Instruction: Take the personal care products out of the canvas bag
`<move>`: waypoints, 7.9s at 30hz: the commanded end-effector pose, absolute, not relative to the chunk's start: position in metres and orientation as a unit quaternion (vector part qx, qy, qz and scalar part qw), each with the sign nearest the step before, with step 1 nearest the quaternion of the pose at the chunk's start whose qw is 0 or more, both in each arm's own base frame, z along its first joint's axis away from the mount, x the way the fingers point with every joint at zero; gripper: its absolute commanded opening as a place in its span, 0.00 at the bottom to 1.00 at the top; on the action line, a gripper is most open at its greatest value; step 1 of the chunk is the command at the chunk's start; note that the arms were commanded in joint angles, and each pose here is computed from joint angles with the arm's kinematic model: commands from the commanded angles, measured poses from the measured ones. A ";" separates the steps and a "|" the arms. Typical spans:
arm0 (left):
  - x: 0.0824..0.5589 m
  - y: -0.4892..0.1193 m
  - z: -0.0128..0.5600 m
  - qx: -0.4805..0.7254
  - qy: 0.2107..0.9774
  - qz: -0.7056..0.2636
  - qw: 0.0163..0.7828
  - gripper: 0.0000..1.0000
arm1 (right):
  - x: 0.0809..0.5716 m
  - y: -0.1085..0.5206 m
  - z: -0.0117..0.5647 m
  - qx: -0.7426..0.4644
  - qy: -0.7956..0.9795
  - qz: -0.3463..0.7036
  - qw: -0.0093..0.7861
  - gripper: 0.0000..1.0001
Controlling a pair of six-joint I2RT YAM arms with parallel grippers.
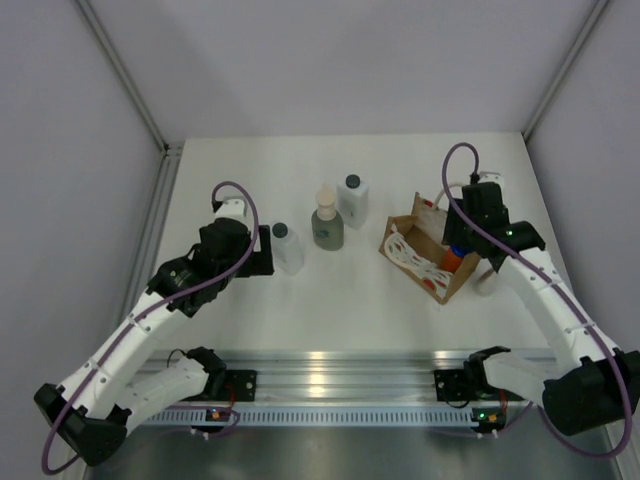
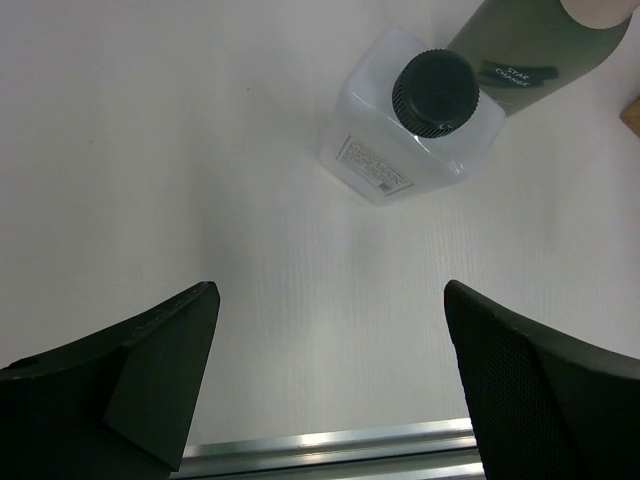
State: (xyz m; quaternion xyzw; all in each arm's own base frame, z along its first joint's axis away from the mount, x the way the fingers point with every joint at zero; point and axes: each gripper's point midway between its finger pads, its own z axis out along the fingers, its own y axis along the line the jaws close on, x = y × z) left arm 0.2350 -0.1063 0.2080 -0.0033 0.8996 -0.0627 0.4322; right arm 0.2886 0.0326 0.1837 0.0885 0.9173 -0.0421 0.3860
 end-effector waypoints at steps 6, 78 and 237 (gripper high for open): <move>0.242 -0.120 0.217 0.009 0.890 -0.094 0.447 0.98 | 0.291 0.019 0.169 0.059 0.930 -0.089 0.352 0.65; 0.243 -0.110 0.225 -0.006 0.879 -0.083 0.469 0.98 | 0.314 0.057 0.253 0.004 0.889 0.044 0.456 0.00; 0.202 -0.016 0.293 -0.128 0.816 -0.012 0.564 0.98 | 0.124 -0.042 0.337 0.054 0.795 -0.005 0.604 0.99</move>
